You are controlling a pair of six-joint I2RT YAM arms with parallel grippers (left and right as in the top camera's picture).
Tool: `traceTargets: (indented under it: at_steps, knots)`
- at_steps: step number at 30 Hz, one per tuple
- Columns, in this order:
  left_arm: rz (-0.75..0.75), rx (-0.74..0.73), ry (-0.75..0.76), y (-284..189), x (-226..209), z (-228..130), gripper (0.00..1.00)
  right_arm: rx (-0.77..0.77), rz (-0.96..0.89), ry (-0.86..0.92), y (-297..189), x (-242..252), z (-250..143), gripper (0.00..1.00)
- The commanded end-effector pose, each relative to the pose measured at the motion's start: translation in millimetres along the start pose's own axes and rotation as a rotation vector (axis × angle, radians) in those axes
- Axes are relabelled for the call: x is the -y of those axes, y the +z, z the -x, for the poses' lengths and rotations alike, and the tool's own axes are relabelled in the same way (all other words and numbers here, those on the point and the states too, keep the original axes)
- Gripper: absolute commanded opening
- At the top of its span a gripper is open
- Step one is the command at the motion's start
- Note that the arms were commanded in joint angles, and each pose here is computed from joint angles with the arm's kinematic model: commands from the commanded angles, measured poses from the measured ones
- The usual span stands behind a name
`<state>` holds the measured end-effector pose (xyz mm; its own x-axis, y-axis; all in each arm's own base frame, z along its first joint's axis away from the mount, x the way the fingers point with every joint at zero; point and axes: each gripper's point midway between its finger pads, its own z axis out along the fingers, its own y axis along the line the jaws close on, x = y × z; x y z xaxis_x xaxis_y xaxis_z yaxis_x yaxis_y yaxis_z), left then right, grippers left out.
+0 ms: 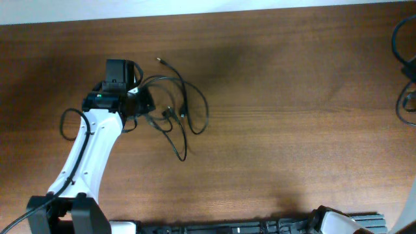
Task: Untangle cables
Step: 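Pull one cable with the right gripper out to the right side, then bring the right gripper back to grasp the remaining cables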
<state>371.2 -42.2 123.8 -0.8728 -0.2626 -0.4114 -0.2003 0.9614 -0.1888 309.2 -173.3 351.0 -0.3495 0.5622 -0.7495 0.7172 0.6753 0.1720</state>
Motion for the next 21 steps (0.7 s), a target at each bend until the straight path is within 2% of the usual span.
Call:
traceTargets:
  at_steps: [1,6,9,12,18,19,21]
  knots:
    - [-0.188,-0.038,0.122,-2.2,31.5,-6.1,0.00,-0.074,0.103,-0.079,13.1,-21.6,-8.8,0.04]
    - [-0.188,-0.039,0.122,-2.2,31.4,-6.4,0.00,-0.188,0.097,-0.127,55.0,-28.3,-28.2,0.04]
    - [-0.187,-0.039,0.122,-2.1,31.3,-6.4,0.00,-0.195,-0.055,-0.147,78.6,-5.8,-29.3,0.04]
    - [-0.188,-0.039,0.122,-2.2,31.3,-6.5,0.00,-0.135,-0.249,-0.075,77.6,27.6,-18.4,0.04]
    - [-0.187,-0.040,0.121,-2.2,31.3,-6.5,0.00,-0.138,-0.286,-0.045,78.1,42.3,-16.9,0.04]
    - [-0.188,-0.039,0.122,-2.2,31.3,-6.5,0.00,-0.142,-0.273,-0.043,78.6,40.3,-17.6,0.20]
    - [-0.188,-0.039,0.122,-2.2,31.4,-6.4,0.00,-0.172,-0.194,-0.034,80.9,26.6,-23.1,0.66]
